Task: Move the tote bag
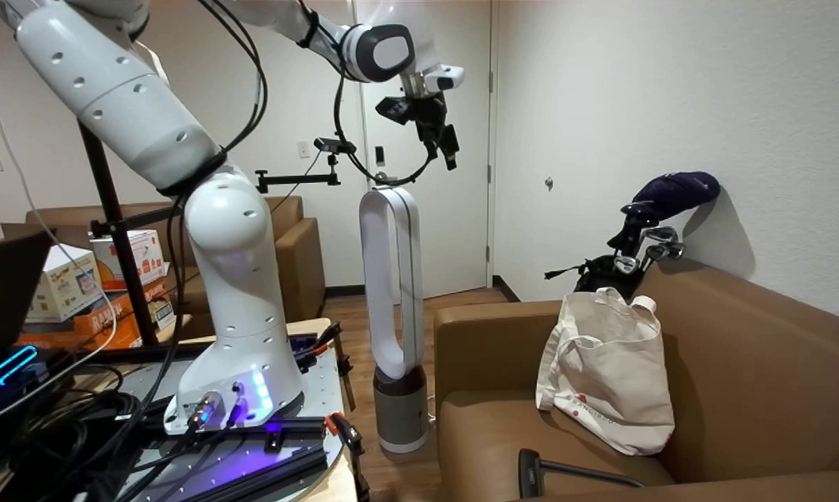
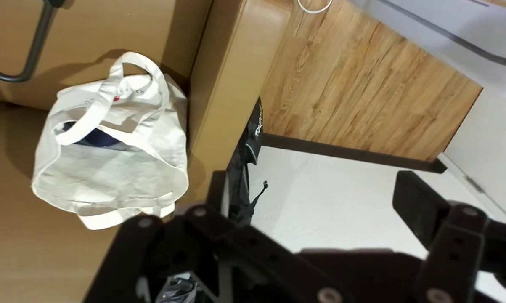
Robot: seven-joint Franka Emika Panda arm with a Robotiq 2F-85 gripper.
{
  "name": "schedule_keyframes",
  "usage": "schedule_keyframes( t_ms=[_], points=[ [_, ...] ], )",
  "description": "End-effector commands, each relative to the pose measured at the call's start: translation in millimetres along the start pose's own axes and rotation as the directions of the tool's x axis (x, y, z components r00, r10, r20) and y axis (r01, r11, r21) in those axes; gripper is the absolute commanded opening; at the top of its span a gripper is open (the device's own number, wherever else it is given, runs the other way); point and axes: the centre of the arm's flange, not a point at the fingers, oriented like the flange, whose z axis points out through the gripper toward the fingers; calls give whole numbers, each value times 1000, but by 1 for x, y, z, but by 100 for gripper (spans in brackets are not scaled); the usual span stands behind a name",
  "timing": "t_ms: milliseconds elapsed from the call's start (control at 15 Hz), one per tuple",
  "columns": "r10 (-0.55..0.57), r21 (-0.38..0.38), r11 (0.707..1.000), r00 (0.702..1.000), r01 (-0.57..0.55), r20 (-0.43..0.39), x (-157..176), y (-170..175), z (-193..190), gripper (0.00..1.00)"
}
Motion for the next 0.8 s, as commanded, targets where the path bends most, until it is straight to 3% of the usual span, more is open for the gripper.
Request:
schedule_keyframes(
  t_ms=[0, 67, 133, 333, 533, 733],
  points=[
    [-141, 5, 990, 986, 141, 86, 79, -21, 41, 100],
    [-150, 15, 989, 986, 149, 73, 84, -21, 46, 100],
    [-91, 7, 996, 994, 91, 54, 41, -12, 31, 100],
    [-111, 16, 994, 991, 110, 79, 69, -14, 53, 100],
    [-68, -152, 985, 996, 77, 60, 94, -3, 71, 100],
    [-47, -338, 939, 998, 60, 47, 127, 35, 85, 100]
  ],
)
